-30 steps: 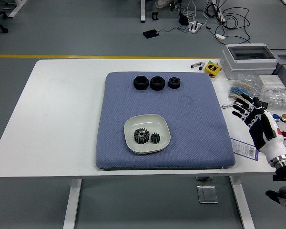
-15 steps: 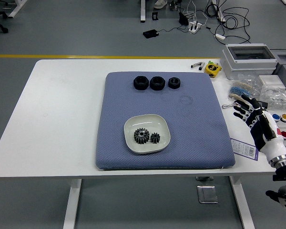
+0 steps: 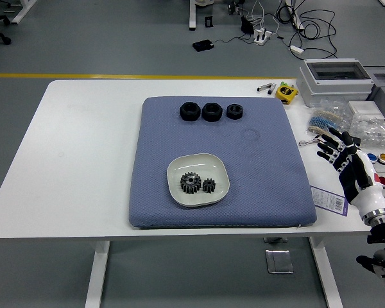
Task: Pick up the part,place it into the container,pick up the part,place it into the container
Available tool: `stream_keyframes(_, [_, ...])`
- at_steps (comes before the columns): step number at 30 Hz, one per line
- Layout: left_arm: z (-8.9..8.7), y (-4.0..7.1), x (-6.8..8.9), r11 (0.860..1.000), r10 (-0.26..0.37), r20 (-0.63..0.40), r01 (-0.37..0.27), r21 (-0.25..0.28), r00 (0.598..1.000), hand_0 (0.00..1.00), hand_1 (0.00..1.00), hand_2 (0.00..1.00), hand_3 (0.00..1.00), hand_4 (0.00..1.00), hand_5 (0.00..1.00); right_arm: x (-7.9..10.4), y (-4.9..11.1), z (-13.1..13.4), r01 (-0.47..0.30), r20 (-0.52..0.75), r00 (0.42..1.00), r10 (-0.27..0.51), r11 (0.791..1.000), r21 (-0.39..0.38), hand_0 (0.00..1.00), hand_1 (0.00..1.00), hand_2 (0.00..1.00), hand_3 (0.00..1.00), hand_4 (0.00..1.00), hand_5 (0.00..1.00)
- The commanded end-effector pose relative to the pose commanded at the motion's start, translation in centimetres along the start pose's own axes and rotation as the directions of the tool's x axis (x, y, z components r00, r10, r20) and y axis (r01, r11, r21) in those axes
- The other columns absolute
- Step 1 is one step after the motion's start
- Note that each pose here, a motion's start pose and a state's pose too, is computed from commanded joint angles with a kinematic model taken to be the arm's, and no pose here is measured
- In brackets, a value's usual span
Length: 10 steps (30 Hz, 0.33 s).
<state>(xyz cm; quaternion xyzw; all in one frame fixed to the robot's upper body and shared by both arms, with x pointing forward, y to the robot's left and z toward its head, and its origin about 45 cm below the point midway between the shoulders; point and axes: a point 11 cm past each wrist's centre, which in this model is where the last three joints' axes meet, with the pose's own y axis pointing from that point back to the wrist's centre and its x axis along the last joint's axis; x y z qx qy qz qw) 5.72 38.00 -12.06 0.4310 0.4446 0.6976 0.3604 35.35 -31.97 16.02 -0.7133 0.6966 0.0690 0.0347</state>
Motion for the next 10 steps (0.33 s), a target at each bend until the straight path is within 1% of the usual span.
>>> stream_keyframes(10, [0.09,0.01,-0.13,1.000,-0.002,-0.001,0.002,-0.001,1.000,0.706,0.627,0.667,0.573,0.577,0.584,-0.01,0.00,0.16,-0.001,0.002,1.000,0.001,1.000,-0.003,0.806,0.758,0.814,0.888,0.998,0.806])
